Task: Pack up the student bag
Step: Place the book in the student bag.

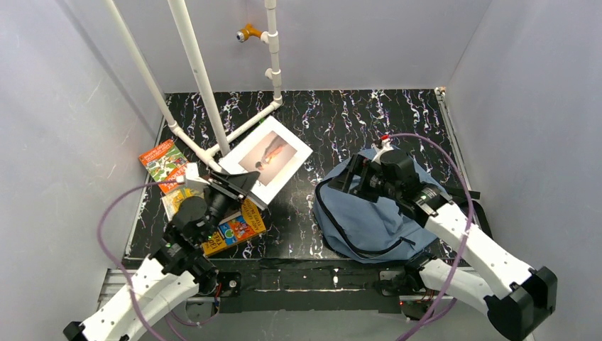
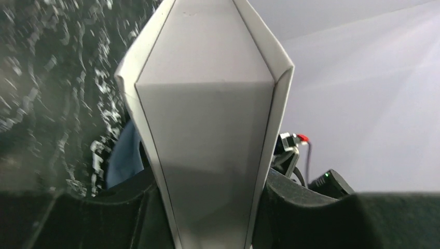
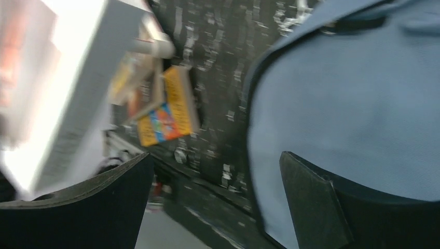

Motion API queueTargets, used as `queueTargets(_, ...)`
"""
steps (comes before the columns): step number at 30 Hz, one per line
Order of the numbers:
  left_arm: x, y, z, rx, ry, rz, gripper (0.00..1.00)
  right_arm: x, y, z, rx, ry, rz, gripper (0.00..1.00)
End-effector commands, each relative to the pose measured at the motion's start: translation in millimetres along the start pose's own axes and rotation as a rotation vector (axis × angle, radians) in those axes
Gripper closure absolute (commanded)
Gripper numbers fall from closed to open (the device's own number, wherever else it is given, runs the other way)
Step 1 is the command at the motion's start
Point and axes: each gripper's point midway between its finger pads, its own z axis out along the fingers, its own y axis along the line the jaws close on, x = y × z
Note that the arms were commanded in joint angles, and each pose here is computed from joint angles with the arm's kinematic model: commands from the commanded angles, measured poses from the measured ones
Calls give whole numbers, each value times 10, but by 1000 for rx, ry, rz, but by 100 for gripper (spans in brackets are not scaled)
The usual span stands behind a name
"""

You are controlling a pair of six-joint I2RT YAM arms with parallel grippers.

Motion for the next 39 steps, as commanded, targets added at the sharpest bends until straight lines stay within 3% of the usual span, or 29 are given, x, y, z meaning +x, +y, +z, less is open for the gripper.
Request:
queueTargets(1,-484,-124,-321,-176,-88,348,100,123,-511,-387,236,75,-280,2)
queueTargets(5,-484,-245,-489,-290,46,494,100,272,-554,-322,318,191,-422,2)
queueTargets(9,-313,-370,-644,-299,204,506,100,363,-536,-217,499,262,-679,2)
queueTargets(13,-292,-360,-714,-292,209,464,100,462,-667,-64,664,356,-825,12)
queueTargets(17,-291,-274,-734,-299,198,456,100,436,-701,-23,778,344,-899,24)
queueTargets(23,-76,-256,-681,-307,312,442,100,495,-924,-27,855,351,-912,31)
queueTargets(27,71,-237,-654,-307,396,447,100,362,-899,-103,921,278,-919,55)
queueTargets(32,287,-345,-666,-255,514,411,100,110,-484,-133,774,109,-886,96)
queueTargets(39,554,-565,-602,-158,617,271,100,-324,248,-261,526,-176,-756,99)
